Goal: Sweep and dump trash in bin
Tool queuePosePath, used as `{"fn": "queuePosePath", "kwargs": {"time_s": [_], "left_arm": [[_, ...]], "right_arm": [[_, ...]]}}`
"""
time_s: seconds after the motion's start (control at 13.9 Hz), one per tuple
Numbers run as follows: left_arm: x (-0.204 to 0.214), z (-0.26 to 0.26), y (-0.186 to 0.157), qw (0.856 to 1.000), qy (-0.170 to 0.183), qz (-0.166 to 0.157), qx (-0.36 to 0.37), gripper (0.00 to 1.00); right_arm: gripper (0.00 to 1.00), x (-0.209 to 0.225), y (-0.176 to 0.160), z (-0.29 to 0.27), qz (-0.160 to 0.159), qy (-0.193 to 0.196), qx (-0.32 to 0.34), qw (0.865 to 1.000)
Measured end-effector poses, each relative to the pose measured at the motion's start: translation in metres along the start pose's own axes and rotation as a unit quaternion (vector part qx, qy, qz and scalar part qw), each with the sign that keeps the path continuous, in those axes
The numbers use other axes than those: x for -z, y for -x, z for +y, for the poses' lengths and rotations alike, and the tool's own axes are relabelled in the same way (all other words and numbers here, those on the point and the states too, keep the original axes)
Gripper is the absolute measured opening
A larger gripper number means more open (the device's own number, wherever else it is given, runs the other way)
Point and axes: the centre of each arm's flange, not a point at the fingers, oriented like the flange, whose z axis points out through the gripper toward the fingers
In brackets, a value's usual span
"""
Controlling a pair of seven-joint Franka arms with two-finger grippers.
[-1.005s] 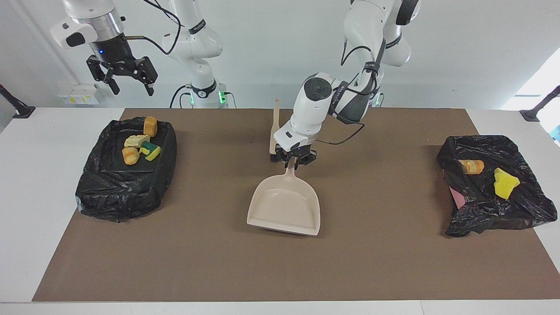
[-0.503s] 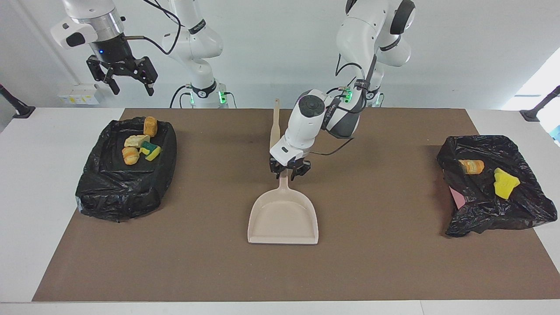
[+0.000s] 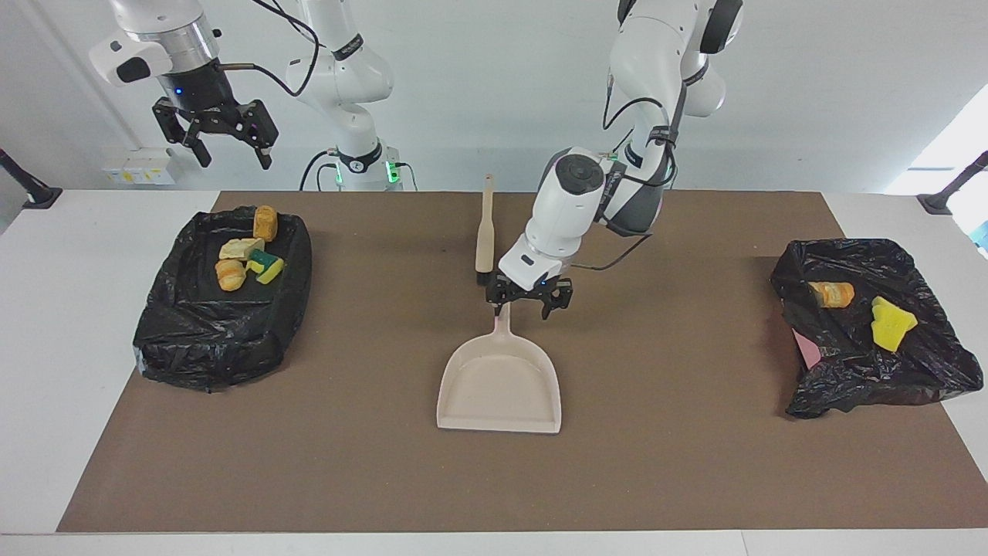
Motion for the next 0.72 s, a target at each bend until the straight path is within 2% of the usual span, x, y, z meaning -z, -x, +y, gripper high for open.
{"fn": "queuePosePath", "kwargs": {"time_s": [0.14,0.36,0.72], "left_arm": [[0.022,-0.033,-0.019,1.000,0.001,0.010,0.005,1.00],[0.061,-0.082,-0.039,0.999,0.000,0.025,-0.041,1.00],[0.120,-0.162,-0.055,0.997,-0.008,0.032,-0.073,1.00]], "right_arm": [[1.00,0.000,0.000,0.000,0.000,0.000,0.000,1.000],[1.00,0.000,0.000,0.000,0.000,0.000,0.000,1.000],[1.00,0.000,0.000,0.000,0.000,0.000,0.000,1.000]]}}
